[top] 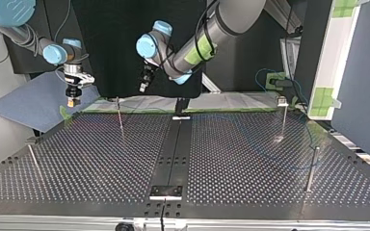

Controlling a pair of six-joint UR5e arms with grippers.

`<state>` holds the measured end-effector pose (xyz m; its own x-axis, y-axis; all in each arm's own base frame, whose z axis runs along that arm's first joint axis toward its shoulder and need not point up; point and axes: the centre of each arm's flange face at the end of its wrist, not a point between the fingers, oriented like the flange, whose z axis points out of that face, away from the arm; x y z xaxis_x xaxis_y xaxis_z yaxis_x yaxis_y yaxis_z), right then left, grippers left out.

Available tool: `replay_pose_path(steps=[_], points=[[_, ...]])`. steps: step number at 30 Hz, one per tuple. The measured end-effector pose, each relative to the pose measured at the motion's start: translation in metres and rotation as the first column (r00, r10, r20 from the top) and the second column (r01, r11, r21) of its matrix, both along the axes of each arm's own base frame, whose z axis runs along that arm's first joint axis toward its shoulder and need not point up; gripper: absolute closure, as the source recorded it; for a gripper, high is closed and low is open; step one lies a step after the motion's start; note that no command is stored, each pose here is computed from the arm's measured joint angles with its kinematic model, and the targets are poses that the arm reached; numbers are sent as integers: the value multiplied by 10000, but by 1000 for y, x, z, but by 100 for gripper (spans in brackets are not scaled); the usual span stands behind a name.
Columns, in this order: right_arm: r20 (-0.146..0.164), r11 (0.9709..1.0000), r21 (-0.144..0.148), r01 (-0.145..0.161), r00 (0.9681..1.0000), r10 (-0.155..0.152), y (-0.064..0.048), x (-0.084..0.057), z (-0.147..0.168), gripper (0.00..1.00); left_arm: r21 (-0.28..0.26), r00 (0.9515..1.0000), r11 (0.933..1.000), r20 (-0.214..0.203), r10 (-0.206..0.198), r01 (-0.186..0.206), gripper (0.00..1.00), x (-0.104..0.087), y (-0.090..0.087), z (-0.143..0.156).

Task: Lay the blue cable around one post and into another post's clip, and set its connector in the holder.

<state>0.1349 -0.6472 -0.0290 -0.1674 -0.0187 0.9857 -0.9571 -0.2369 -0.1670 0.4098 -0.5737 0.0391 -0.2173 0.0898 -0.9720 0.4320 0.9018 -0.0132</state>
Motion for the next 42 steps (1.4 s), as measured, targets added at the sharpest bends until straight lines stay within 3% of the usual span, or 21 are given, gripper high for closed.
replay_pose_path(steps=[8,16,23,42], points=[[34,10000,11,-3,10000,3,-1,0,0,100,-811,9982,9956,329,496,-468,0,11,22,28],[49,10000,31,68,10000,-68,-1,0,0,100,-1398,9913,9853,724,1095,-987,0,13,44,57],[33,9991,-11,416,9991,-416,-5,-3,3,100,-1581,9901,9823,821,1141,-1001,0,-1,58,78],[113,9992,62,402,9991,-403,-8,1,4,100,-1779,9902,9799,885,1077,-906,0,-42,91,118]])
